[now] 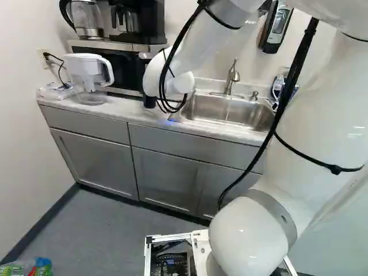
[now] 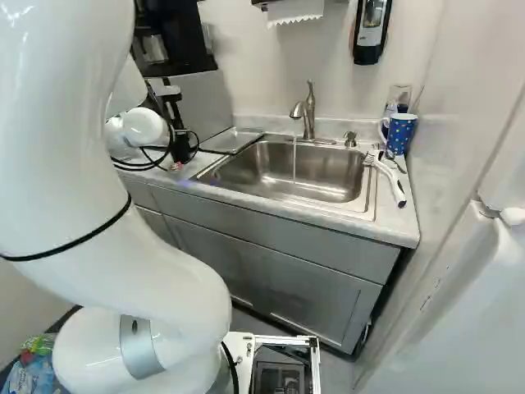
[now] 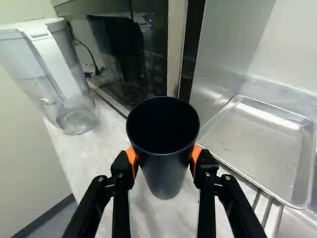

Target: Rinse the cup and place it in the tray

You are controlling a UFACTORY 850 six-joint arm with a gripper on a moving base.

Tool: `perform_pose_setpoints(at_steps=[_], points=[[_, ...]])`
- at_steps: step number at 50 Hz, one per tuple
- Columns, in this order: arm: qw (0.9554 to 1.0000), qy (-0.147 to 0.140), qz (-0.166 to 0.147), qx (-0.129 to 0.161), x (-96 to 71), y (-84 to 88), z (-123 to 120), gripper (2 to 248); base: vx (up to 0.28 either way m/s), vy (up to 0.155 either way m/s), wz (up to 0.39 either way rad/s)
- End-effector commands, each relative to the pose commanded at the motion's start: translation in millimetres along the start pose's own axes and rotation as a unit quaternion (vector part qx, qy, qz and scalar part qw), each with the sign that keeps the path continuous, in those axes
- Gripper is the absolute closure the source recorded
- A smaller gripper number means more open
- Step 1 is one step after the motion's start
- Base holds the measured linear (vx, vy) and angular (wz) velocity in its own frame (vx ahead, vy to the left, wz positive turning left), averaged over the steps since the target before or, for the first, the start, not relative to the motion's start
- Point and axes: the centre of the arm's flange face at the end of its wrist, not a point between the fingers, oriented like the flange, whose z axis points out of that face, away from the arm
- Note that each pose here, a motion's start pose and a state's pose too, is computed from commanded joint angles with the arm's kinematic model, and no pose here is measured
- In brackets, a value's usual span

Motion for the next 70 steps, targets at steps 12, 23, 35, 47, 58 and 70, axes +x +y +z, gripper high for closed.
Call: perform_pose_setpoints(at_steps=[12,23,35,47,58,70], points=[[0.9999,0.013,0.003,-0.007,9.7,7.2,-10.5,128,0.000,0.000,0.000],[0.9995,0.025,0.006,-0.016,19.1,16.3,-19.1,128,0.000,0.000,0.000],[0.9988,0.039,0.009,-0.028,30.8,27.9,-24.9,128,0.000,0.000,0.000],[0.9979,0.050,0.013,-0.040,40.8,40.5,-29.2,128,0.000,0.000,0.000],[0.9970,0.049,0.018,-0.056,41.0,56.8,-28.6,128,0.000,0.000,0.000],[0.9957,0.049,0.024,-0.075,41.6,76.3,-27.3,128,0.000,0.000,0.000]])
